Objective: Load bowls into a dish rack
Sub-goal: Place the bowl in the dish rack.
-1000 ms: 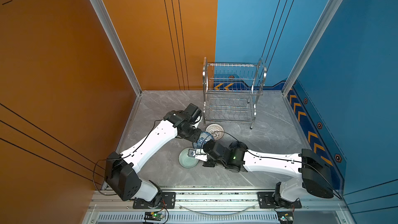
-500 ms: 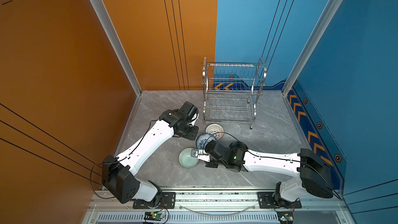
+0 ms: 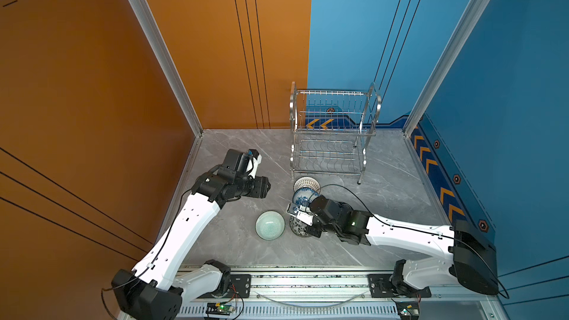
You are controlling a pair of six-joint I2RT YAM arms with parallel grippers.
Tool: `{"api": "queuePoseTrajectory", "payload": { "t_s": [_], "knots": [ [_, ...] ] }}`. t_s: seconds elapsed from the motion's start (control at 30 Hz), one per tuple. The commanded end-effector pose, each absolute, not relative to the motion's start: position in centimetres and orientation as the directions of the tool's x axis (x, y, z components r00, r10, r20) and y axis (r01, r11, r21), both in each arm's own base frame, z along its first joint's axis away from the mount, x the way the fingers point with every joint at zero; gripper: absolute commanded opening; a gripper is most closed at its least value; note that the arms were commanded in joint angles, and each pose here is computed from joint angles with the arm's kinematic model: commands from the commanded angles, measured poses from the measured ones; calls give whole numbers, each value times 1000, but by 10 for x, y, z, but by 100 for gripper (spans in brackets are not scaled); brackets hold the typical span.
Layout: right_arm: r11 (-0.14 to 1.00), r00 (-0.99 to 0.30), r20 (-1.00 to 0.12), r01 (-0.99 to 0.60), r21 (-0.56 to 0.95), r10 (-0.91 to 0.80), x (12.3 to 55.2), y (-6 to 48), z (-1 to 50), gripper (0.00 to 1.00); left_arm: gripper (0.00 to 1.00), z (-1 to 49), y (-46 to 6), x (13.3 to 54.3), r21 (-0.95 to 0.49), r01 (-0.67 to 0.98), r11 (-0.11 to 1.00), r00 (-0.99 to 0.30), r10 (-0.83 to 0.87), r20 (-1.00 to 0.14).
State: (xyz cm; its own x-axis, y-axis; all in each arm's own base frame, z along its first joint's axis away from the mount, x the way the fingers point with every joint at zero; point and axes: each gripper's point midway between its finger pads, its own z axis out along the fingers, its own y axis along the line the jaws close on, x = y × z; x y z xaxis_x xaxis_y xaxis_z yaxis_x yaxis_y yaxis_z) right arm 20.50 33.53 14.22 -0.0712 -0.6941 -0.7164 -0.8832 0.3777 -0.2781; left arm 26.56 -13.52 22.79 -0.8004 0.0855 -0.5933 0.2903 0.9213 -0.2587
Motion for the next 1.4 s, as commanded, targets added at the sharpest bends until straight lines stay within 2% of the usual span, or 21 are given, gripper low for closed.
{"api": "queuePoseTrajectory", "payload": {
  "t_s": [0.0, 0.07, 0.1, 0.13, 0.47, 0.7, 0.87, 1.23, 1.37],
  "knots": [
    [445, -108, -808, -873, -201, -579, 209, 342, 170, 0, 76, 241, -144, 260, -293, 379, 878, -721, 82, -688],
    [465, -130, -821, -867, -178, -556, 211, 340, 173, 0, 85, 232, -142, 253, -294, 395, 870, -705, 82, -704],
    [472, -139, -829, -866, -163, -542, 211, 340, 175, 0, 94, 232, -143, 251, -299, 407, 863, -695, 80, -714],
    [480, -147, -838, -865, -149, -526, 212, 339, 176, 0, 99, 232, -143, 248, -303, 416, 857, -687, 79, -722],
    [527, -227, -899, -850, -4, -374, 221, 333, 199, 0, 98, 231, -149, 239, -313, 484, 818, -608, 57, -792],
    [507, -317, -916, -847, 157, -247, 223, 332, 210, 0, 98, 243, -147, 232, -298, 517, 802, -535, 31, -845],
    [490, -369, -908, -840, 235, -197, 225, 336, 220, 0, 98, 251, -142, 231, -281, 514, 810, -498, 15, -867],
    [493, -464, -886, -773, 399, -10, 240, 334, 224, 0, 98, 264, -132, 240, -389, 503, 772, -482, -124, -867],
    [438, -498, -865, -766, 471, 59, 248, 332, 229, 0, 98, 265, -130, 242, -403, 500, 767, -481, -141, -865]
  ]
}}
